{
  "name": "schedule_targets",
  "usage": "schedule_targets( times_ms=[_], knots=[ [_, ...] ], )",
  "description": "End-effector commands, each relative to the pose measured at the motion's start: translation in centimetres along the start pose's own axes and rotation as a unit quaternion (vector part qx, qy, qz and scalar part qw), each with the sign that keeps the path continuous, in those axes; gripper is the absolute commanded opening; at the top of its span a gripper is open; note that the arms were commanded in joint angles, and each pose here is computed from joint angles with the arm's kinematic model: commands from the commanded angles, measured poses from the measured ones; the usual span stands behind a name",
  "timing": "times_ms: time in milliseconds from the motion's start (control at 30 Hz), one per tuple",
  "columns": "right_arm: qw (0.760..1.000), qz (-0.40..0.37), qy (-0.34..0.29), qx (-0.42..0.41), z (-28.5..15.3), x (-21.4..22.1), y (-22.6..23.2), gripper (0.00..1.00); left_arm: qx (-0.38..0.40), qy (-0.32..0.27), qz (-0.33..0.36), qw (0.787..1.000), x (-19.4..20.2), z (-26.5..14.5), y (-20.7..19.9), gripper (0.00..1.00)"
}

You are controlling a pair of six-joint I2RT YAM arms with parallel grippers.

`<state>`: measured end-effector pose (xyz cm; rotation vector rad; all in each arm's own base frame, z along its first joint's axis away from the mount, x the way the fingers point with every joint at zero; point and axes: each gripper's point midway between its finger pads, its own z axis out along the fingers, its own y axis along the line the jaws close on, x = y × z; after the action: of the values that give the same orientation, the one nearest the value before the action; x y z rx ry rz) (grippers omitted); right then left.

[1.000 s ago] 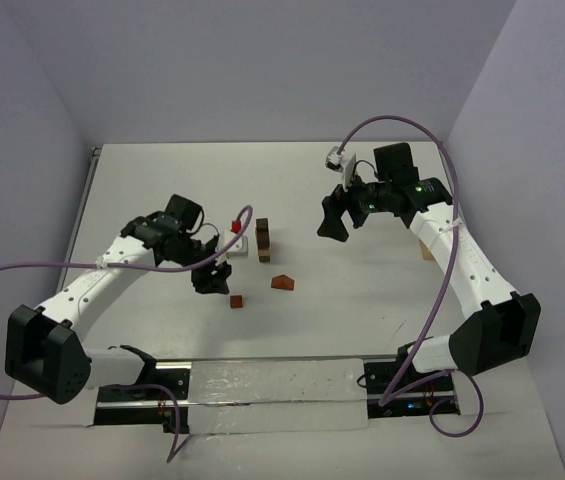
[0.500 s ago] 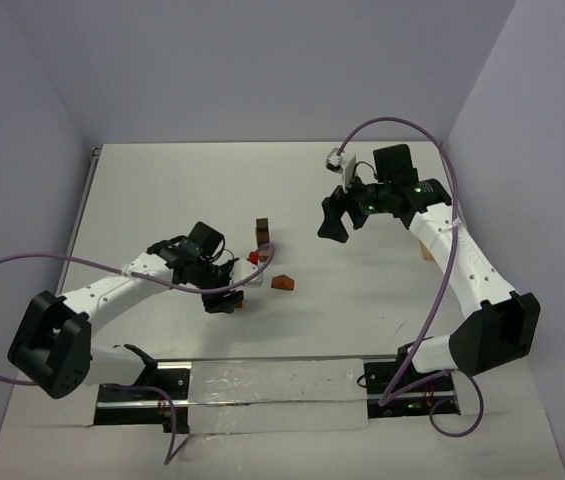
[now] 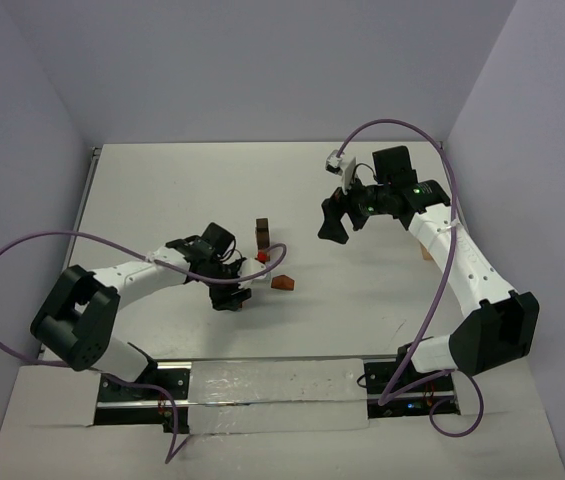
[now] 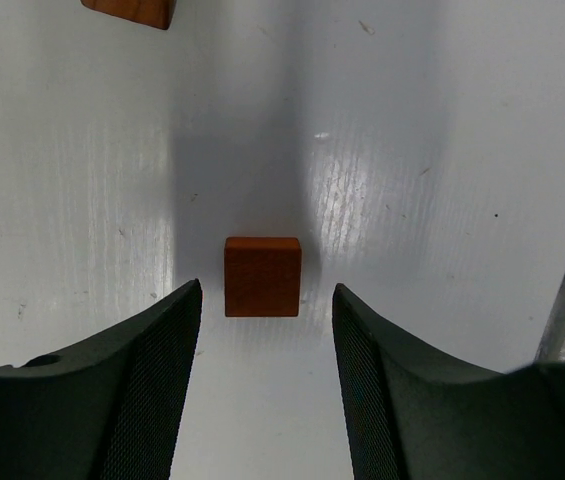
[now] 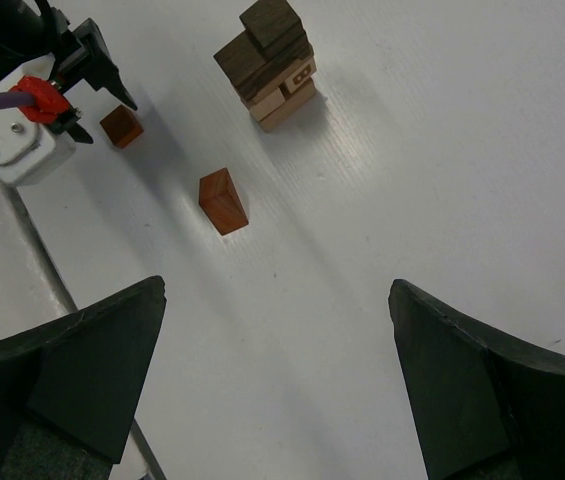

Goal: Build the wood block tower

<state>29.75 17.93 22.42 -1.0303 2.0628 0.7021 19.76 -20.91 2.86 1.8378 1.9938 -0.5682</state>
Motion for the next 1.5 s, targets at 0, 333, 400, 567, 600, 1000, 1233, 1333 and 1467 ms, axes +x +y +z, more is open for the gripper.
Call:
schedule_targets(
  times_ms=[0,333,400,567,600,1000,1233,1333,1467],
  knots=[
    [1.000,-0.008,-0.017,0.011,-0.5,-0.9,-0.3,1.00,-0.017,-0.014,0.009,1.000,-1.1,0.5,1.3,0.61],
    [1.000,-0.008,-0.017,0.010,-0.4,-1.0,-0.4,1.00,-0.017,-0.012,0.001,1.000,-0.8,1.4,1.6,0.58],
    [1.000,-0.008,-0.017,0.011,-0.5,-1.0,-0.4,1.00,-0.016,-0.011,0.000,1.000,-0.7,1.6,1.5,0.55],
    [1.000,-0.008,-0.016,0.012,-0.4,-1.0,-0.5,1.00,-0.016,-0.012,0.000,1.000,-0.8,1.6,1.5,0.42],
    [1.000,-0.008,-0.016,0.011,-0.4,-1.0,-0.5,1.00,-0.016,-0.013,0.000,1.000,-0.8,1.5,1.5,0.40],
    [1.000,-0.010,-0.018,0.012,-0.6,-1.3,-0.4,1.00,-0.028,-0.030,0.017,0.999,-2.8,-1.3,1.5,0.14],
    [1.000,-0.012,-0.014,0.017,-0.5,-1.2,-0.8,1.00,-0.034,-0.052,0.025,0.998,-7.3,-6.4,2.0,0.09],
    [1.000,-0.012,-0.012,0.023,-0.7,-1.1,-1.0,1.00,-0.066,-0.069,0.022,0.995,-10.0,-8.7,3.6,0.08],
    [1.000,-0.012,-0.011,0.025,-0.6,-1.0,-1.2,1.00,-0.095,-0.082,0.021,0.992,-12.4,-10.5,5.3,0.09]
  ],
)
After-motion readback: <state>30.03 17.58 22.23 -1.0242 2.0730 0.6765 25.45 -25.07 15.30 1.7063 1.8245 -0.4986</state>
